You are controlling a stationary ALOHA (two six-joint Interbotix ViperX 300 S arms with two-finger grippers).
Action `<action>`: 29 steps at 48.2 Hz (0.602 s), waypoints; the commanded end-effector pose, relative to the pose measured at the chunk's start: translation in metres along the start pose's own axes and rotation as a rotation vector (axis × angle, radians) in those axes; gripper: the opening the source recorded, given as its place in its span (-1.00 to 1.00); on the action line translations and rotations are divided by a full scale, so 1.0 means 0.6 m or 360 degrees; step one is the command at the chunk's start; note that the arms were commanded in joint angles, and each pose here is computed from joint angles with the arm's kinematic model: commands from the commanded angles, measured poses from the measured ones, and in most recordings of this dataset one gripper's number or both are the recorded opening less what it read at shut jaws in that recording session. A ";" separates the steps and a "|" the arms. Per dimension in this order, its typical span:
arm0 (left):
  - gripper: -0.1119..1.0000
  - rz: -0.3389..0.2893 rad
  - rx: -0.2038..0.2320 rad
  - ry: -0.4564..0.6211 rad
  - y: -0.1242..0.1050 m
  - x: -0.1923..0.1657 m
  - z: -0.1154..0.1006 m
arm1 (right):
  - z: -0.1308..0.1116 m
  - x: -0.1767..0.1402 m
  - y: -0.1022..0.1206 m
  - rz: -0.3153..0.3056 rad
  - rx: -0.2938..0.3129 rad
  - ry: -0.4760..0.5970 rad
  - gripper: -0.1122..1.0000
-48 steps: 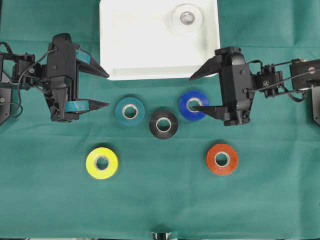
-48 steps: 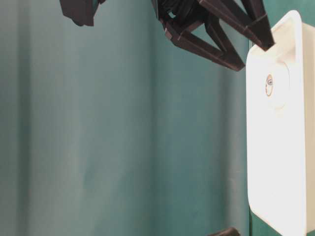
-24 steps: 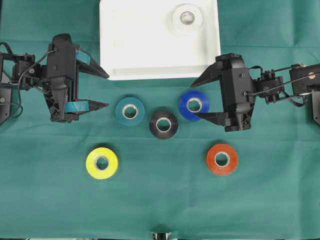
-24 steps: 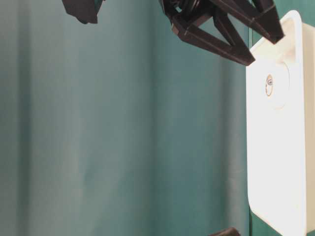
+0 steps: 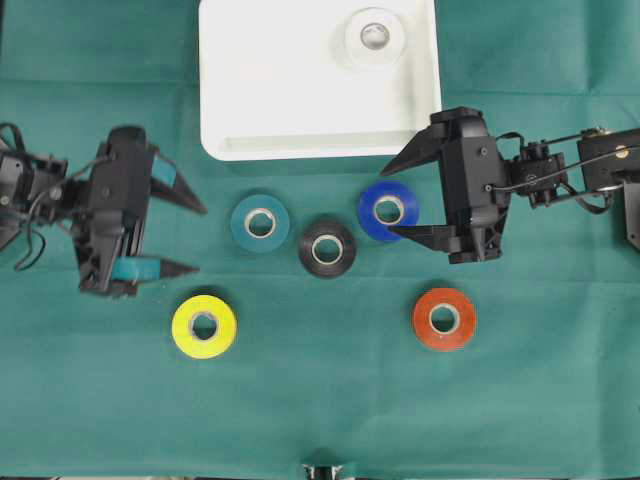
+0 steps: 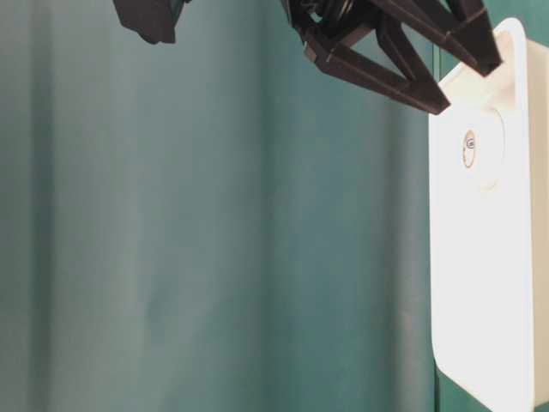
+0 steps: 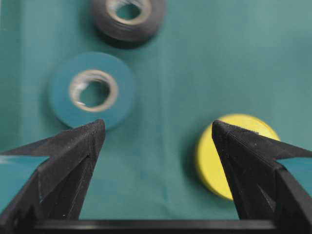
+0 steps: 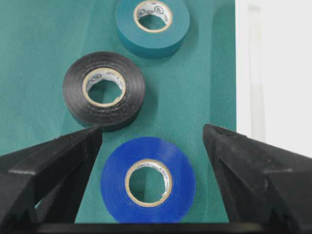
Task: Put the tape alternately from left to right into the white case.
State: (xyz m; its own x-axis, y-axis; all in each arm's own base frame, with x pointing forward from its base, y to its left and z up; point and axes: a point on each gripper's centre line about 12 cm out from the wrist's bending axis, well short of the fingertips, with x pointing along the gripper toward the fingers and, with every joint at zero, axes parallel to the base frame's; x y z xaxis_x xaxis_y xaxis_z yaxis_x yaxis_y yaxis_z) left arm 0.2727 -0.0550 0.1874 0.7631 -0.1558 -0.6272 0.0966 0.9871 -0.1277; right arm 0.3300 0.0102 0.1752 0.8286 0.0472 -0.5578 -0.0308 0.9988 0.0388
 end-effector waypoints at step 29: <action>0.92 -0.0079 -0.0038 0.0169 -0.043 0.047 -0.020 | 0.015 -0.002 0.002 0.0006 0.0007 -0.0046 0.73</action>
State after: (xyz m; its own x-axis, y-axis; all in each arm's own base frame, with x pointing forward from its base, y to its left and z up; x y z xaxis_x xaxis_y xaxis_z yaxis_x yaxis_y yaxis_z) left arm 0.2748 -0.0810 0.1588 0.6767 -0.2015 -0.7082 0.1122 0.9788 -0.1714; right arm 0.3300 0.0102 0.1752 0.8286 0.0472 -0.5578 -0.0282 0.9987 0.0426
